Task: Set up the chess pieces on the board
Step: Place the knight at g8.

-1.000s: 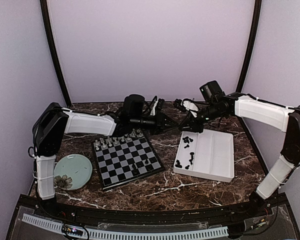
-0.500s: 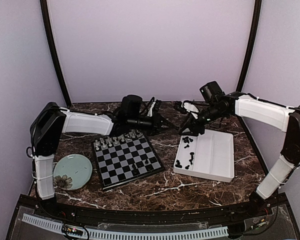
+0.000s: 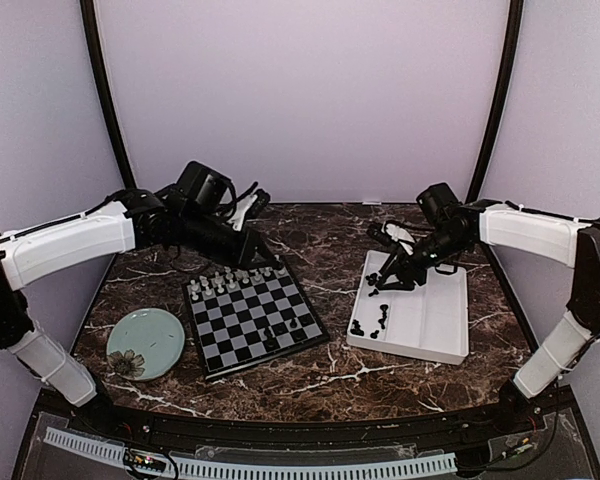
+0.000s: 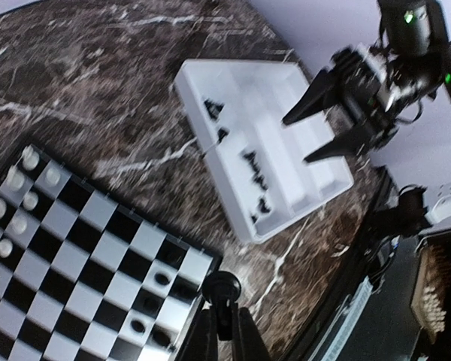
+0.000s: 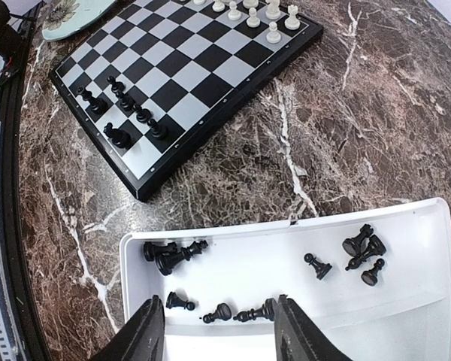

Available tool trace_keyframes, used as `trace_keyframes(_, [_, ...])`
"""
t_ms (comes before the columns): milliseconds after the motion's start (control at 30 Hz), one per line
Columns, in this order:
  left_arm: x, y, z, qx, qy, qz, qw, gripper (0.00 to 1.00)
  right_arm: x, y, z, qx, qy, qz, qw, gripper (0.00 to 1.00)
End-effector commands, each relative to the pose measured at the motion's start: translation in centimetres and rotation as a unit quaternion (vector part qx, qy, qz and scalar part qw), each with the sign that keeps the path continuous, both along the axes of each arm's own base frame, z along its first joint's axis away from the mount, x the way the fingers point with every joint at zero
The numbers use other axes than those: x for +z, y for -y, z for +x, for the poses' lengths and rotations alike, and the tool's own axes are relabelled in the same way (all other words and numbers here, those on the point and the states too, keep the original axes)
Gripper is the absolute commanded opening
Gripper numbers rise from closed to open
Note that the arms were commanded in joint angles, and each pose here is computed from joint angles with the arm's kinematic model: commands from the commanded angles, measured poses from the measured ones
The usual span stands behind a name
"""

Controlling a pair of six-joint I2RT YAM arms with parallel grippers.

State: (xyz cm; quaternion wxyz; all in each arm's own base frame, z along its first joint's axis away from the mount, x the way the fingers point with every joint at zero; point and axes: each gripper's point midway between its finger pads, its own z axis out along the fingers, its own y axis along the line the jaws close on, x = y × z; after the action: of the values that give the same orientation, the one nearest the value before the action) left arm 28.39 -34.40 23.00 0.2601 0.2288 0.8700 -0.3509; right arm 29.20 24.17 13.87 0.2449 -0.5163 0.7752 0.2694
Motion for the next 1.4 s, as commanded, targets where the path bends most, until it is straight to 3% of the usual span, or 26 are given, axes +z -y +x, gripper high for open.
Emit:
trace_keyframes(0, [-6.6, -7.4, -5.8, -0.019, -0.064, 0.183, 0.981, 0.0, -0.2, -0.4, 0.9, -0.006, 0.007, 0.008, 1.0, 0.52])
trace_keyframes(200, [-11.0, -9.8, -11.0, -0.065, -0.088, 0.299, 0.948, 0.0, -0.3, -0.6, 1.1, -0.004, 0.0, 0.007, 1.0, 0.53])
trace_keyframes(400, [-14.3, -11.5, -12.5, -0.065, -0.086, 0.383, 0.917, 0.0, -0.4, -0.7, 0.8, 0.001, -0.002, 0.009, 1.0, 0.55])
trace_keyframes(767, [-16.3, -12.4, -11.7, -0.041, -0.074, 0.416, 0.905, 0.0, -0.4, -0.5, 0.6, 0.001, -0.002, 0.007, 1.0, 0.55])
trace_keyframes(1167, [-17.2, -10.7, -11.0, -0.025, -0.062, 0.372, 0.926, 0.01, -0.9, -0.5, 0.6, 0.002, -0.009, 0.003, 1.0, 0.56])
trace_keyframes(1367, [-17.6, -10.8, -10.8, -0.017, -0.059, 0.373, 0.926, 0.01, -1.0, -0.7, 0.6, 0.005, -0.015, 0.005, 1.0, 0.56])
